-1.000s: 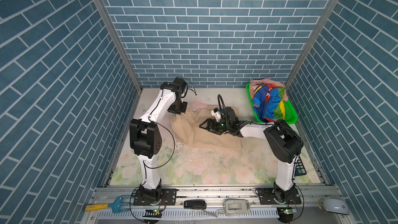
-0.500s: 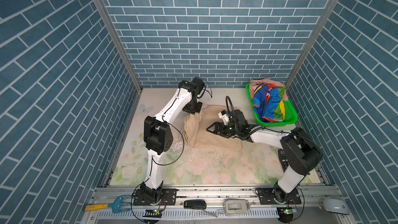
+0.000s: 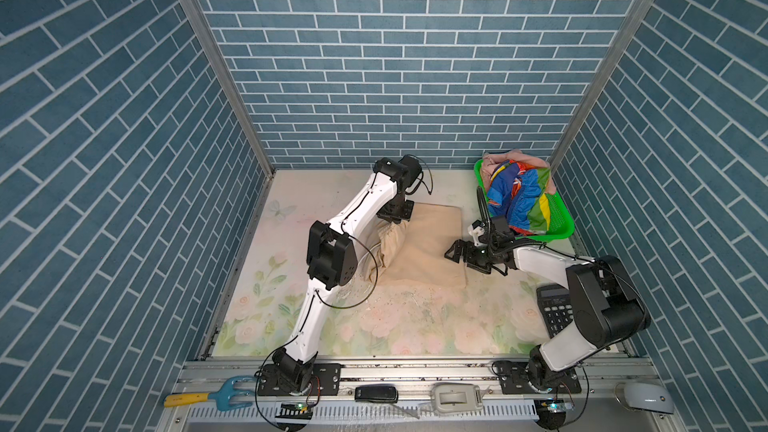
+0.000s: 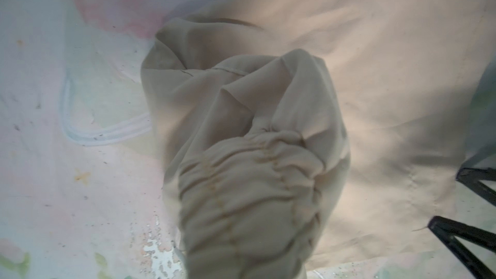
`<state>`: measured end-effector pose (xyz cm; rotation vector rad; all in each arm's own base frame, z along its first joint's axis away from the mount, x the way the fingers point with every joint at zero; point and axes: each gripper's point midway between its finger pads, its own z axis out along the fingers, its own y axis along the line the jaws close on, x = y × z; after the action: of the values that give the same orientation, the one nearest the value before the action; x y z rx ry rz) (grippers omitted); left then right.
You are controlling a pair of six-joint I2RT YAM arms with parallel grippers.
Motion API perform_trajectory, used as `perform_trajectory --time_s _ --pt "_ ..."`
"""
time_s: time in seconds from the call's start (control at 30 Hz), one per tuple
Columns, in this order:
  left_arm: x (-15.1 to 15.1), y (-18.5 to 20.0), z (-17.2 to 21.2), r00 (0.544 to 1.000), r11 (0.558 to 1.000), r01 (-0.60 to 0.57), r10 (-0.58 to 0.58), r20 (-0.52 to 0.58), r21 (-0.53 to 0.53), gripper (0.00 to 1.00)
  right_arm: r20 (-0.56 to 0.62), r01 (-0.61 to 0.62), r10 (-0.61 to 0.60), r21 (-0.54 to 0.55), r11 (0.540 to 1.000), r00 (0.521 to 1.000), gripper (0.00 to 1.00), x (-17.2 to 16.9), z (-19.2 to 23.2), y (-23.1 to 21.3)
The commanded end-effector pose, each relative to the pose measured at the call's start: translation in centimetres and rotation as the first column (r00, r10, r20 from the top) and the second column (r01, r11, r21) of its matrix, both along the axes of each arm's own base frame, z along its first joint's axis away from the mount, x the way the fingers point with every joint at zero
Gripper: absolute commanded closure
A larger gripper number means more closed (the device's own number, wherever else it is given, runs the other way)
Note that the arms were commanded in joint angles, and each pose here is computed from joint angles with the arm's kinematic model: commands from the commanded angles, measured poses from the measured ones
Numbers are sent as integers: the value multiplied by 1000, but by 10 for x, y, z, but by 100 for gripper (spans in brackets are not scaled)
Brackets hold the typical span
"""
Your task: Fold and stack the shorts
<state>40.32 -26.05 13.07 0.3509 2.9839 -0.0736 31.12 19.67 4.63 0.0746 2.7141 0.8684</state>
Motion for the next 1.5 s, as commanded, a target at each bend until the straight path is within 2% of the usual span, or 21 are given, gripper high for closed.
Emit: perform_trajectory --time_s 0.0,0.13,0.27,0.47,0.7,0.87,1.07,1.47 --pt "0 -25 4 998 992 -59 58 -13 -112 100 -44 -10 9 -15 1000 999 1 -8 -21 0" --pt "2 -53 -8 994 964 -107 96 -56 -243 100 -55 -1 2 10 1000 998 1 -6 -27 4" --pt "6 -76 -21 986 914 -162 142 -82 -371 100 -66 1 1 32 999 998 1 -7 -32 8" --pt "10 -88 -37 979 883 -204 181 -93 -422 100 -72 -1 4 35 999 997 1 -10 -36 8" --pt "12 -104 -32 970 815 -239 225 -93 -528 100 -90 2 2 43 999 996 1 -14 -43 10" --pt "13 -99 -7 968 799 -226 247 -39 -557 100 -96 -2 6 39 999 995 1 -16 -46 10" --pt "15 -88 11 961 801 -215 276 27 -559 100 -105 -3 7 40 999 994 1 -17 -51 12" --pt "26 -103 -41 959 800 -256 281 -39 -543 100 -83 -7 11 46 999 997 1 -19 -36 12"
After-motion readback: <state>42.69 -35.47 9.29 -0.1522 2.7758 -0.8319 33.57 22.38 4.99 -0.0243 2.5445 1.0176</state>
